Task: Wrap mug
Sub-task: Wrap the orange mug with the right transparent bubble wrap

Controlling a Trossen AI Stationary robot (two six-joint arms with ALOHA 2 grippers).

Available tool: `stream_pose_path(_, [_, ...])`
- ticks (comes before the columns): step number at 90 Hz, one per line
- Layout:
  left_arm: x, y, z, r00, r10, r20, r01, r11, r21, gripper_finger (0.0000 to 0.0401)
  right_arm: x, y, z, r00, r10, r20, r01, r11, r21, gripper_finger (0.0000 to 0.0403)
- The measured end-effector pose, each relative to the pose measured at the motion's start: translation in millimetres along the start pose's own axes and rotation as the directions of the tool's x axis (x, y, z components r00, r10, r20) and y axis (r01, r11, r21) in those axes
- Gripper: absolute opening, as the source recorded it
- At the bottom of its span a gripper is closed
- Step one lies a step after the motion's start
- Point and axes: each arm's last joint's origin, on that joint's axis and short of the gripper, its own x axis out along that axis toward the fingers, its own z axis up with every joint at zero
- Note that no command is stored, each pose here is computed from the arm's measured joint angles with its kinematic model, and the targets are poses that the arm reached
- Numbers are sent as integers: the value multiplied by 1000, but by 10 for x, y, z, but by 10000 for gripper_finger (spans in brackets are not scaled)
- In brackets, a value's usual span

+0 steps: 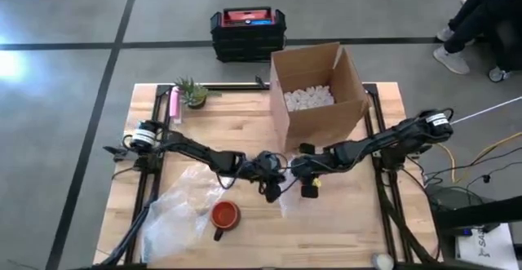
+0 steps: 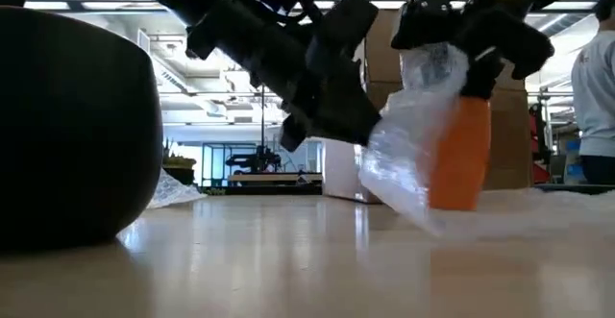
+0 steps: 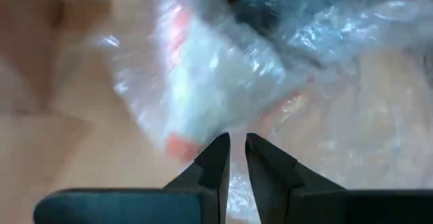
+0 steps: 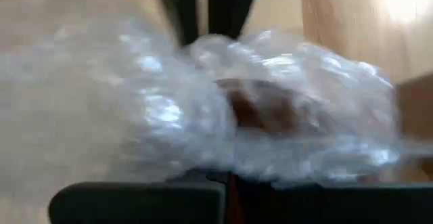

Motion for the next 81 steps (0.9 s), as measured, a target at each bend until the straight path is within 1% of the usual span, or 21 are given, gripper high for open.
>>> stream_pose_path(10, [-95, -137, 0, 999, -35, 0, 35, 999, 12, 36, -1, 12, 9, 1000, 15, 9, -15, 1000, -1, 0])
stream_pose_path(24, [-339, -239, 203, 995, -65, 79, 65, 998, 9, 36, -1, 11, 9, 1000, 15, 9, -15, 1000, 7, 0])
stream_pose_path(28, [-376, -247, 240, 993, -60, 101, 58, 998, 25, 36, -2, 10, 10, 1000, 12, 10, -12, 1000, 7, 0])
stream_pose_path(37, [-410, -273, 289, 987, -83, 136, 73, 994, 77, 36, -3, 11, 18, 1000, 12, 18, -12, 1000, 9, 0])
stream_pose_path(48, [-400, -243, 304, 987, -75, 140, 61, 993, 104, 36, -4, 11, 21, 1000, 13, 21, -13, 1000, 28, 0])
stream_pose_path(59, [-294, -156, 312, 985, -55, 165, 32, 990, 139, 36, -4, 12, 29, 999, 14, 30, -15, 999, 30, 0])
stream_pose_path(67, [-183, -106, 316, 977, -101, 190, 73, 986, 147, 36, -4, 14, 44, 999, 16, 45, -18, 999, 31, 0])
stream_pose_path(71, [-139, -75, 306, 976, -116, 184, 89, 984, 152, 36, -5, 15, 45, 999, 17, 46, -18, 999, 31, 0])
stream_pose_path(81, [-34, 43, 243, 987, -67, 145, 47, 989, 138, 36, -47, 15, 70, 999, 15, 34, -17, 997, 69, 0])
